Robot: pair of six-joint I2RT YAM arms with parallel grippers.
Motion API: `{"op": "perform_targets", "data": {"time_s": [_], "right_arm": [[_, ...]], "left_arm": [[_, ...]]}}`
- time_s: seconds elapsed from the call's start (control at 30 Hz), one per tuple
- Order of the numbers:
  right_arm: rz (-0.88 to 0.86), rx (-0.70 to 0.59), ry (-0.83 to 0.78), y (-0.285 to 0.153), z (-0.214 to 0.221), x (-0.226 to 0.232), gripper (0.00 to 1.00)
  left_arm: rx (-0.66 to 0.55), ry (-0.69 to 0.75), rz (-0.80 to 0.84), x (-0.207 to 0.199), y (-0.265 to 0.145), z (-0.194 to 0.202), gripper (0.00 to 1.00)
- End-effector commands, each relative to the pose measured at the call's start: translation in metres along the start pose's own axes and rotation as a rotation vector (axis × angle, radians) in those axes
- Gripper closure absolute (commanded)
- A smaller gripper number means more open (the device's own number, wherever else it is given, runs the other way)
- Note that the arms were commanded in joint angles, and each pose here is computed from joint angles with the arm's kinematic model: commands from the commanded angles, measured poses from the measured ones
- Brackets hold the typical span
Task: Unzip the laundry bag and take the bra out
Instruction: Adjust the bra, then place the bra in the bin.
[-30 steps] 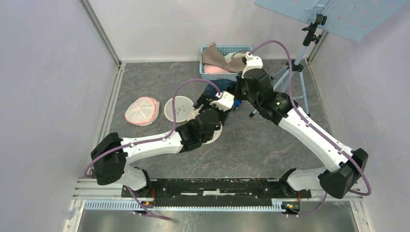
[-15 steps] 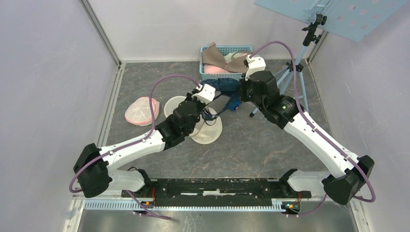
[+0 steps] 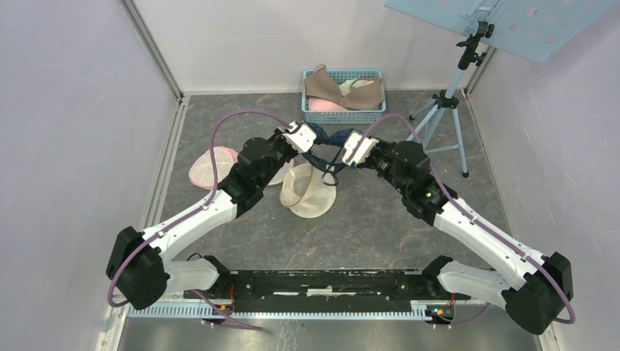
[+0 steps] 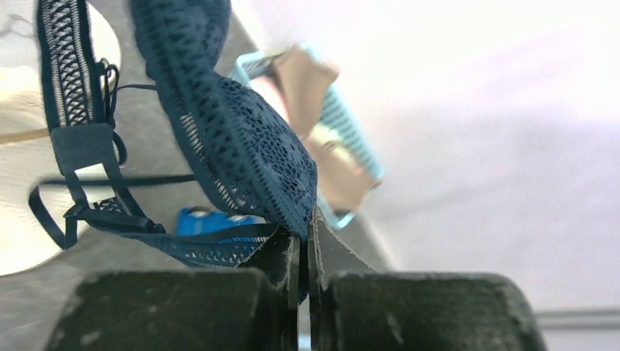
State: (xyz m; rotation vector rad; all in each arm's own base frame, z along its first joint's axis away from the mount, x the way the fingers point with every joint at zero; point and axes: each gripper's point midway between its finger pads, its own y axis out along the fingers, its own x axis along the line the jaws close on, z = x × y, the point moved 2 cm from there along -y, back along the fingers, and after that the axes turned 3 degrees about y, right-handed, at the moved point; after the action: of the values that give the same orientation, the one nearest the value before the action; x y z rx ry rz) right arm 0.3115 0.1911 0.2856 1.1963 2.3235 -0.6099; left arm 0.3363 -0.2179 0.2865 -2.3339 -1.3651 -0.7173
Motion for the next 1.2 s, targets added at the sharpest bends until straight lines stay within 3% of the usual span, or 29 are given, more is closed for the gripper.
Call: {"op": "perform_targets", "data": {"time_s": [0.0,0.4,0.63,0.9,1.17], "right_arm": [[0.186,-0.306,-0.508,-0.007,-0.058,-0.039,1.00],[0.383,-0.341,-0.630,0.057,-0.068,-0.121,1.00],[0.500,-0.353,-0.669,0.101,-0.064,-0.179,1.00],[0.506,-0.343,-0.715,0.166,-0.028,-0.195,1.00],[0.478,-0.299,-0.762,0.224,0.015,-0.196,1.00]], "left_arm": [[-0.240,0.195,0.006,0.027,0.023,-0.034,0.98],[-0.438,0.320,-0.241,0.092,0.127,-0.065,0.98],[-0.487,0.271,-0.405,0.129,0.192,-0.066,0.98],[-0.519,0.275,-0.414,0.104,0.256,-0.028,0.98],[-0.461,0.239,-0.365,0.078,0.309,0.018,0.98]]}}
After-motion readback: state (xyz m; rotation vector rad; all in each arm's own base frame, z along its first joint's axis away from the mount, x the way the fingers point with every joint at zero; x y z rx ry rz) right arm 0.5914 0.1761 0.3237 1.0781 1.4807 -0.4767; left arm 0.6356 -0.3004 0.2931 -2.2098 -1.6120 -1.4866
